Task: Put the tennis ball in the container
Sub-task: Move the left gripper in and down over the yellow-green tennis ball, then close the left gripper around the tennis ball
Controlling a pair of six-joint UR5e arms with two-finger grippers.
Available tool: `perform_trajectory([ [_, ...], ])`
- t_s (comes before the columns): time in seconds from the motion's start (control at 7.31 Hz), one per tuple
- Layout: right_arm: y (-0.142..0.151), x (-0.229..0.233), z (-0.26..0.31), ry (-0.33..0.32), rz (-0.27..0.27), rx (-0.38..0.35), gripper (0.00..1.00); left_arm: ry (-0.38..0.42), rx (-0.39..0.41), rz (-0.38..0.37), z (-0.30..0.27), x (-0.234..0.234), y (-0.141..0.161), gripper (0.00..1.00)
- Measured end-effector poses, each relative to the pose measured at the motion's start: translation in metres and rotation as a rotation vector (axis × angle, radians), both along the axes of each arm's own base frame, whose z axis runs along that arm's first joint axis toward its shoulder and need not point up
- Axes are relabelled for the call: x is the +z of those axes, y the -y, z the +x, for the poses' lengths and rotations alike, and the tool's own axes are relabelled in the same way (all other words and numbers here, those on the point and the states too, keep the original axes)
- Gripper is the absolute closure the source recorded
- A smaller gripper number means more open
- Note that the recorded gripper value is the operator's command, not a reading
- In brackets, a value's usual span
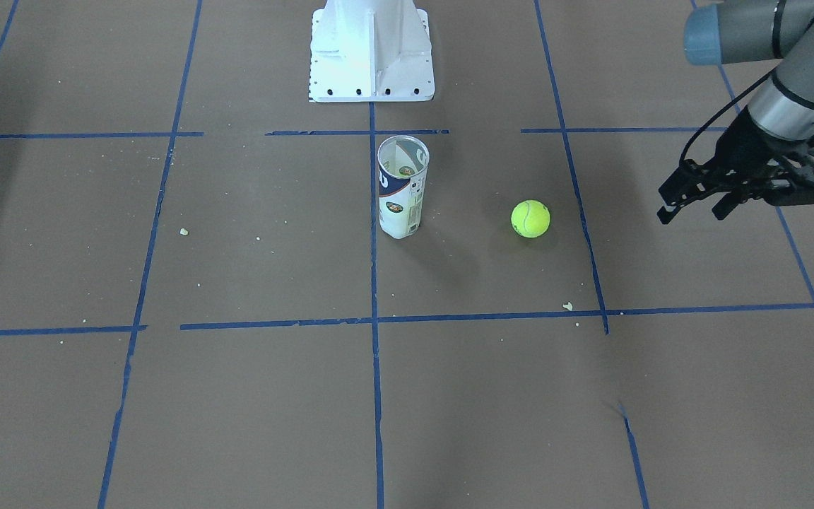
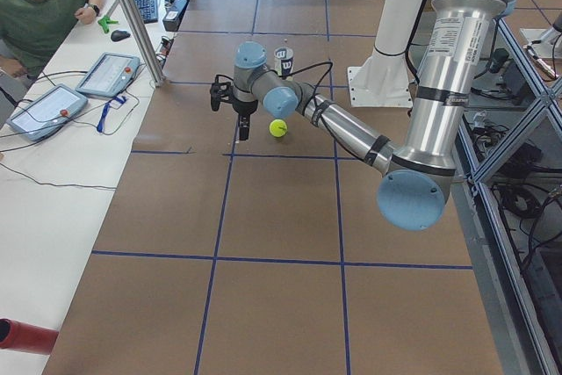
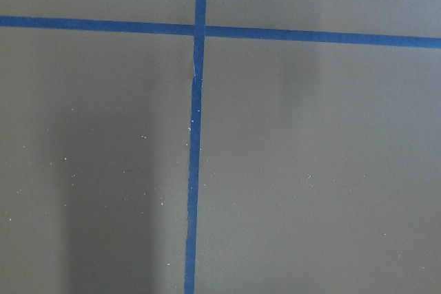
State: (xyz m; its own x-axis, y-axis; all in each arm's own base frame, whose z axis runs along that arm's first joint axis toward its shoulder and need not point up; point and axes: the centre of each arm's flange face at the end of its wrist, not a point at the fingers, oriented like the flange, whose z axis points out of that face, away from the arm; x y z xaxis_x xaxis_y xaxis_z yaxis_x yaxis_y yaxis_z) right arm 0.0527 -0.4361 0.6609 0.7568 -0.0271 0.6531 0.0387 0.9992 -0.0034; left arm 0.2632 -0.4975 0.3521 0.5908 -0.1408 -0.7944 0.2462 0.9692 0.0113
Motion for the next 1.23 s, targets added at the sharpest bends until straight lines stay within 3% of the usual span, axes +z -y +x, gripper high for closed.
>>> perform_trajectory([
  [0.55, 0.0, 0.0, 0.0, 0.0, 0.0, 0.0, 0.0, 0.025, 0.016, -0.062, 0.118, -0.009, -0.047, 0.0],
  [1.23, 0.0, 0.0, 0.0, 0.0, 0.0, 0.0, 0.0, 0.048, 0.045, -0.098, 0.159, 0.005, -0.071, 0.0],
])
